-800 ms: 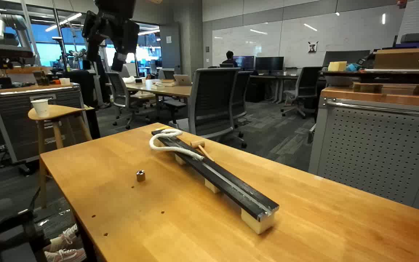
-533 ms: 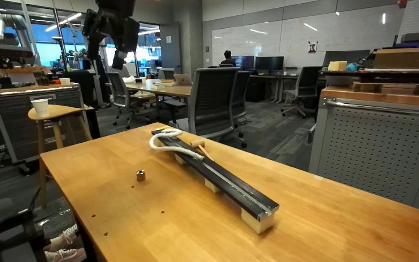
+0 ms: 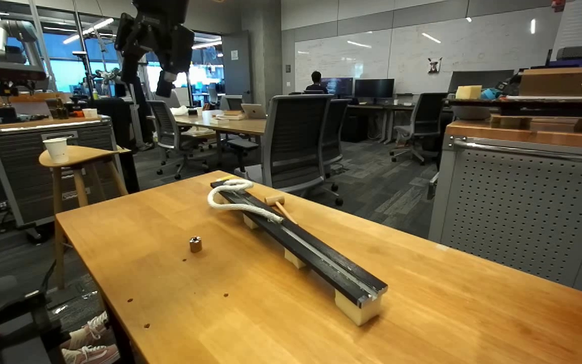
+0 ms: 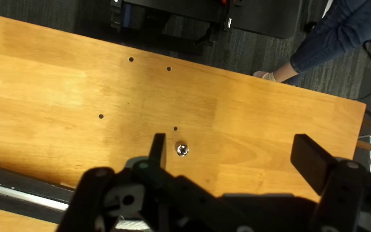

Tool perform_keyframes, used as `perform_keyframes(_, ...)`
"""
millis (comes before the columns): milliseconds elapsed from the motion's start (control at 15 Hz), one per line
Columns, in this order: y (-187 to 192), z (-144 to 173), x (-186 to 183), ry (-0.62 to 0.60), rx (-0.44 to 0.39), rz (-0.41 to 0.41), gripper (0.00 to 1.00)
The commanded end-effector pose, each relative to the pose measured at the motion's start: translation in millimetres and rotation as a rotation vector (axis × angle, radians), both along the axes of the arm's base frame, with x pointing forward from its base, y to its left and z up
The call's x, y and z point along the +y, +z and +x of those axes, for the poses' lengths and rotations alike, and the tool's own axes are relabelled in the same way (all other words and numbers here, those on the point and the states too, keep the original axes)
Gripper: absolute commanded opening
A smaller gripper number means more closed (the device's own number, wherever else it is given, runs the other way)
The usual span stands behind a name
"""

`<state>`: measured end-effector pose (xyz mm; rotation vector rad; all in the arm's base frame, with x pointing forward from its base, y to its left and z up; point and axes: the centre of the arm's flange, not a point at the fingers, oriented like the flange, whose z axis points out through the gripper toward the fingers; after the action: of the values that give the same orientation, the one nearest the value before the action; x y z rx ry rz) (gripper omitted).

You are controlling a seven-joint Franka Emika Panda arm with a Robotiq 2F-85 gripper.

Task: Put the rope in the groove on the object

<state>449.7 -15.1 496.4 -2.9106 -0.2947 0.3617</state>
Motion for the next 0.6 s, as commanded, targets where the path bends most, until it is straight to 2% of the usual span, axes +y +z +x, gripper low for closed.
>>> perform_keyframes(0,0,0,0,0.000,0.000,0.000,1.00)
perform_keyframes(267,0,0,0,0.000,0.000,0.000,1.00)
perform_keyframes(533,-6,15,8,-0.110,-0.027,-0.026,1.00)
